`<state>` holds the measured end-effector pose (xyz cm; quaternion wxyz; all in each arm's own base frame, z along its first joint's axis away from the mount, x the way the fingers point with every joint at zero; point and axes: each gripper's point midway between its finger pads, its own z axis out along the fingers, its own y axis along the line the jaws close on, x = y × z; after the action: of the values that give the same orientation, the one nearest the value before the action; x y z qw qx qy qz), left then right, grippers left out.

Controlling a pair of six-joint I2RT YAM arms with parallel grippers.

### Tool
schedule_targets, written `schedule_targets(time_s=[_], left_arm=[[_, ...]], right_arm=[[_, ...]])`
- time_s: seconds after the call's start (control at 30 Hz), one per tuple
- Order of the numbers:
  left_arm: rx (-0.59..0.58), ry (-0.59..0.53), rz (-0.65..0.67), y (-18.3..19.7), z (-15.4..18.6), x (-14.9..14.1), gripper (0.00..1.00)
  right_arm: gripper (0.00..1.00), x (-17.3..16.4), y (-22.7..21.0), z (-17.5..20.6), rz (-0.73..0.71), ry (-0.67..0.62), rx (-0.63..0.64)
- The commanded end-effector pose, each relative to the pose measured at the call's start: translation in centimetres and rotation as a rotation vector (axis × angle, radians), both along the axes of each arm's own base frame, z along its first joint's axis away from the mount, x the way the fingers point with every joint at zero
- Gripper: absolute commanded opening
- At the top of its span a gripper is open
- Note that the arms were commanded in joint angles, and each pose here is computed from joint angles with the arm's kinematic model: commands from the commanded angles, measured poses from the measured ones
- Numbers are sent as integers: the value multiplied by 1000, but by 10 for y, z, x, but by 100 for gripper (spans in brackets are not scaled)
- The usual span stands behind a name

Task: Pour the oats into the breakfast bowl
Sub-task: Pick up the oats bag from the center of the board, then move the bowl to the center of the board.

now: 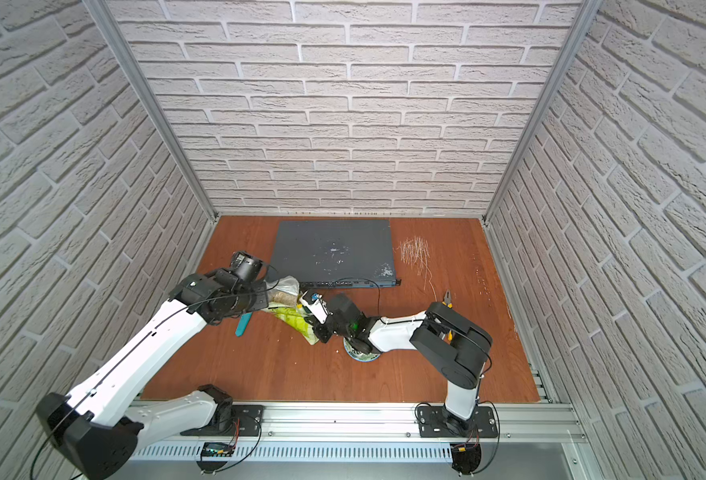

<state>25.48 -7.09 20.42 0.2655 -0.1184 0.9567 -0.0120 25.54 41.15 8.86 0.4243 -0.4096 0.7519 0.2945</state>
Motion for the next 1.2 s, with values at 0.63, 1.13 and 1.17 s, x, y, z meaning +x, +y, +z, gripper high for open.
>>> schedule_targets(time_s=[0.63, 1.13, 1.17], left_arm=[[-141, -582, 39, 35, 129, -26, 53], [-477, -343, -222, -74, 47, 25, 58], [-497, -310, -248, -85, 38, 28, 59]], right_arm=[[3, 22, -36, 166, 11, -405, 28], [3, 36, -217, 218, -411, -400, -179], [3, 35, -230, 218, -447, -399, -191]])
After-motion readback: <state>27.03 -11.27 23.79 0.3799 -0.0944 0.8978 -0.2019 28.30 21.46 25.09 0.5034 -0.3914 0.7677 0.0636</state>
